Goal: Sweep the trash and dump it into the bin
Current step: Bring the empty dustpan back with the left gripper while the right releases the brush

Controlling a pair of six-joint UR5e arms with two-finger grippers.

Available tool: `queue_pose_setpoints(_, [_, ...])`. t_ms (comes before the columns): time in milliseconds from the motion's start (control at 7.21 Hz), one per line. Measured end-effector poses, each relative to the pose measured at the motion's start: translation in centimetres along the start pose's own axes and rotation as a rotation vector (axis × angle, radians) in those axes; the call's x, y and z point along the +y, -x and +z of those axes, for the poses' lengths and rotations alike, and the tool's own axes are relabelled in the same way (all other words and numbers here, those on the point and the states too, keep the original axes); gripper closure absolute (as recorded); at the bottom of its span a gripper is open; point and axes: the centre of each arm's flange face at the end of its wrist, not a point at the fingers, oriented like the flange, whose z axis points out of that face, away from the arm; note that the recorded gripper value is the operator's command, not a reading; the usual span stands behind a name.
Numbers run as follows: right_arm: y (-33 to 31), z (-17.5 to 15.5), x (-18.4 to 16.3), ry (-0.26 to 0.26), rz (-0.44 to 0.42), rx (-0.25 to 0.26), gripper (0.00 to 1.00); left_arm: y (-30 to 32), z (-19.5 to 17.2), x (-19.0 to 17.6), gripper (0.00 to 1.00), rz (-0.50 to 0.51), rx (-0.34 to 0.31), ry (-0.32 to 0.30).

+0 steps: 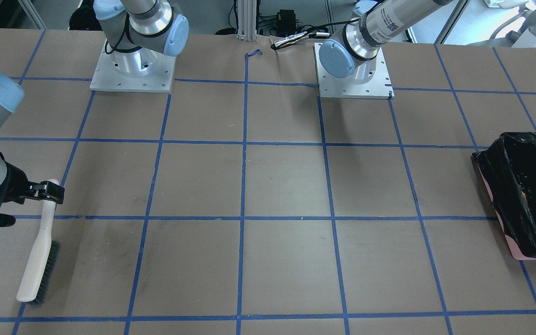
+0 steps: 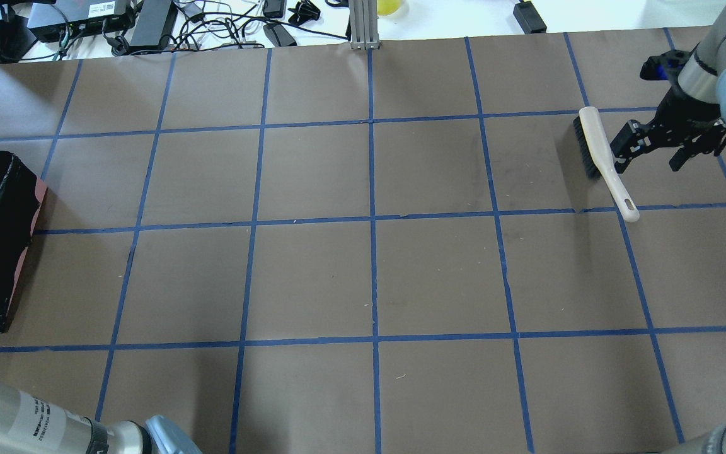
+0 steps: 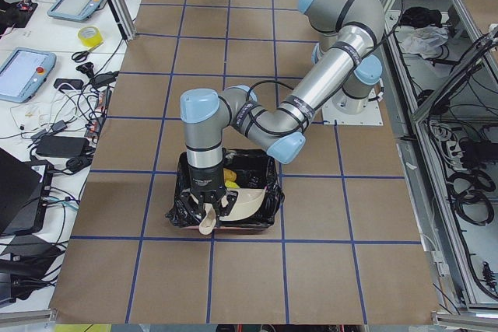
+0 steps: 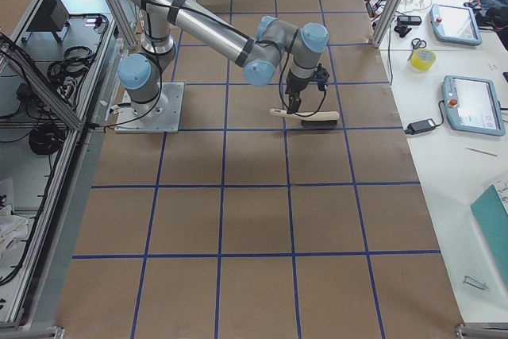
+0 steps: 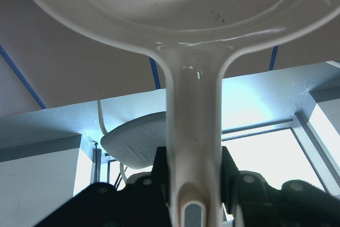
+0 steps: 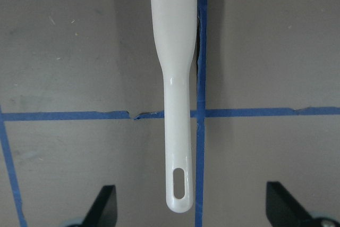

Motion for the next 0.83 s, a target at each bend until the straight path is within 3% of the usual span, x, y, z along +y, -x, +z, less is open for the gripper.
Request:
queue_pose_setpoints(416, [2.1,-11.1,3.9,-0.136,0.057,0.039,0.00,0.3,-0.4,-0.2,1.00,0.006,-0.017,0.002])
queue_pose_setpoints(833, [7.3,-15.3,6.3,-0.217,-0.022,0.050,0.00,0.5,-2.3,-0.4,1.00,0.048,-0.075,-0.134])
